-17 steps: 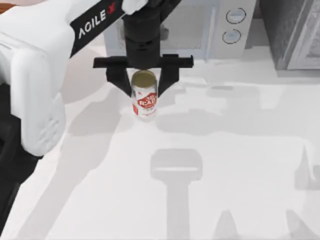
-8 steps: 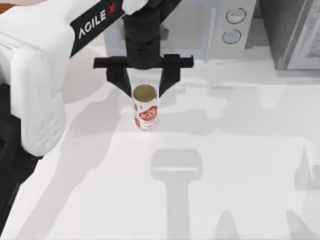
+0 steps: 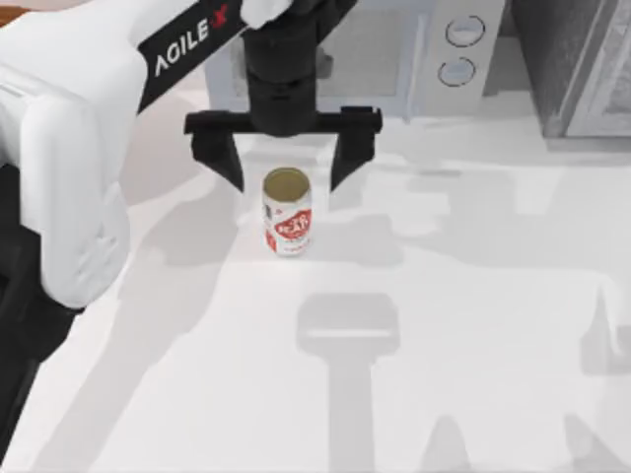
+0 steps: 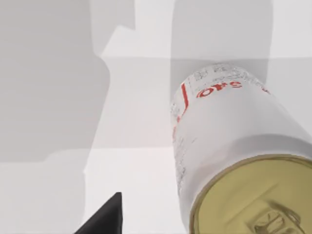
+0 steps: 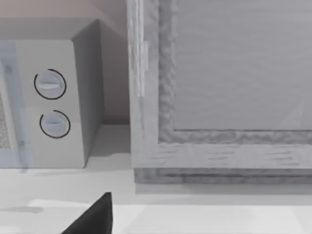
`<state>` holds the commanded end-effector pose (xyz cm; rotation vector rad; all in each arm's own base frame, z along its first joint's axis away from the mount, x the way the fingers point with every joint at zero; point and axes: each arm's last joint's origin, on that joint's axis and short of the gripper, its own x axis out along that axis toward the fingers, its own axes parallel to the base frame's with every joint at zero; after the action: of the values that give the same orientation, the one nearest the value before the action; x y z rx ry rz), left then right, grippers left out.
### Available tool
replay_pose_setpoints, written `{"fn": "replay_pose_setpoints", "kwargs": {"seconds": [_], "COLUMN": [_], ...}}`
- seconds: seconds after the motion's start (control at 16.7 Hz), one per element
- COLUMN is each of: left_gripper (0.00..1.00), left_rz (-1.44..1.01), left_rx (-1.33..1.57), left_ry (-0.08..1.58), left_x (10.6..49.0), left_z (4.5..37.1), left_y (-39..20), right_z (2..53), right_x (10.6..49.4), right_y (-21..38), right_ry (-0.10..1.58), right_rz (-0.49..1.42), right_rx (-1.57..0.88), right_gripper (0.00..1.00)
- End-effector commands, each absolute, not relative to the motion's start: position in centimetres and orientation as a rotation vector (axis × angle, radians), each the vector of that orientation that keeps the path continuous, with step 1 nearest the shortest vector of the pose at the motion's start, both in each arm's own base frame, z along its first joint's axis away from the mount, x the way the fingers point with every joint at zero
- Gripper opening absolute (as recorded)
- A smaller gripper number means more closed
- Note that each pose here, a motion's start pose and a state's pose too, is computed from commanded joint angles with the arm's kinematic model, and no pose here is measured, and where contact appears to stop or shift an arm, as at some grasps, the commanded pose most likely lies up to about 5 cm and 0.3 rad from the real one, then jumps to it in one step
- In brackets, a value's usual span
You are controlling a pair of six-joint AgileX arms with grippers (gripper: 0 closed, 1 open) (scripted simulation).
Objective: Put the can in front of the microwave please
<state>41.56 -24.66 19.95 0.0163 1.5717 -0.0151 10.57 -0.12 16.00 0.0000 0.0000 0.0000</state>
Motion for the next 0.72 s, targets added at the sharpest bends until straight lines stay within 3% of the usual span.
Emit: {"fn": "replay_pose_setpoints", "kwargs": {"seconds": [0.42, 0.72], "left_gripper": [1.00, 1.00], "left_rz": [-0.005, -0.016], "left_rx": [0.015, 0.013], "left_ry": [1.582, 1.567], "left_x": [41.7, 41.9], "left_z": [20.1, 22.6], "left_y": [-24.5, -24.8], "right_z": [16.0, 16.0], "right_x": [10.6, 10.6], "right_y": [-0.1, -0.1], "right_ry": [0.000, 0.000], "right_rz": [0.000, 0.000], "right_rx": [0.000, 0.000], "right_gripper": [1.00, 1.00]}}
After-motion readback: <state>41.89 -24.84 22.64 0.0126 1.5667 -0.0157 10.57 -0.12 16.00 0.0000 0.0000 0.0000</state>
